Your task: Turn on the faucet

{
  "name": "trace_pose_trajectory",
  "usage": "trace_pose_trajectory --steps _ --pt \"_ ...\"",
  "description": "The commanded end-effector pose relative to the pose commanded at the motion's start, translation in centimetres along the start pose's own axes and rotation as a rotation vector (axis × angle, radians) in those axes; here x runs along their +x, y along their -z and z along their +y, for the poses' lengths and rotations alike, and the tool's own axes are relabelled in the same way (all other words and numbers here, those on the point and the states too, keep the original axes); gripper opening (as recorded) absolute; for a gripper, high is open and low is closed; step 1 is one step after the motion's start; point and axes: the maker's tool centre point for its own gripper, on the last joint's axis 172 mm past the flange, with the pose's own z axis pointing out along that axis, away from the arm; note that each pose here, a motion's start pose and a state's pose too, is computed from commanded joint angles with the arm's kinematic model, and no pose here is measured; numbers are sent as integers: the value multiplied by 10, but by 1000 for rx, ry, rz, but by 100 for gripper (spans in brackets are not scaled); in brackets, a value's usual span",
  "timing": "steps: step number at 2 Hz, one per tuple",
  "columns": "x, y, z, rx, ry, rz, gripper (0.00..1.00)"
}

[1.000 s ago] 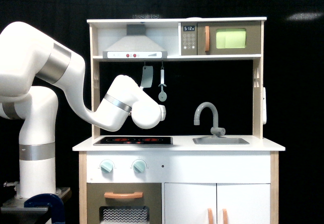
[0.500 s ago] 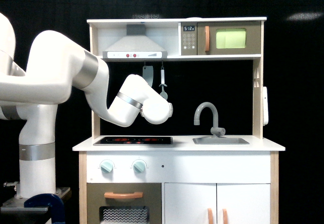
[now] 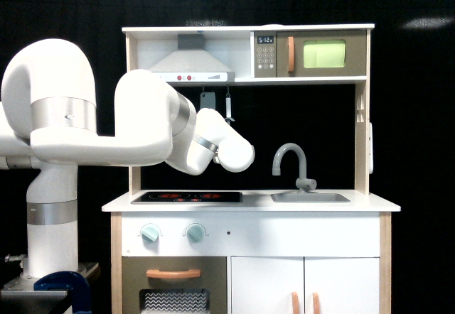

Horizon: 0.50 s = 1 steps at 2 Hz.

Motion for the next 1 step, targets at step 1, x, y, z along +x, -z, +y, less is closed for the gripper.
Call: trace_pose_trajectory --steps 1 --pt "-6 -19 31 0 0 0 100"
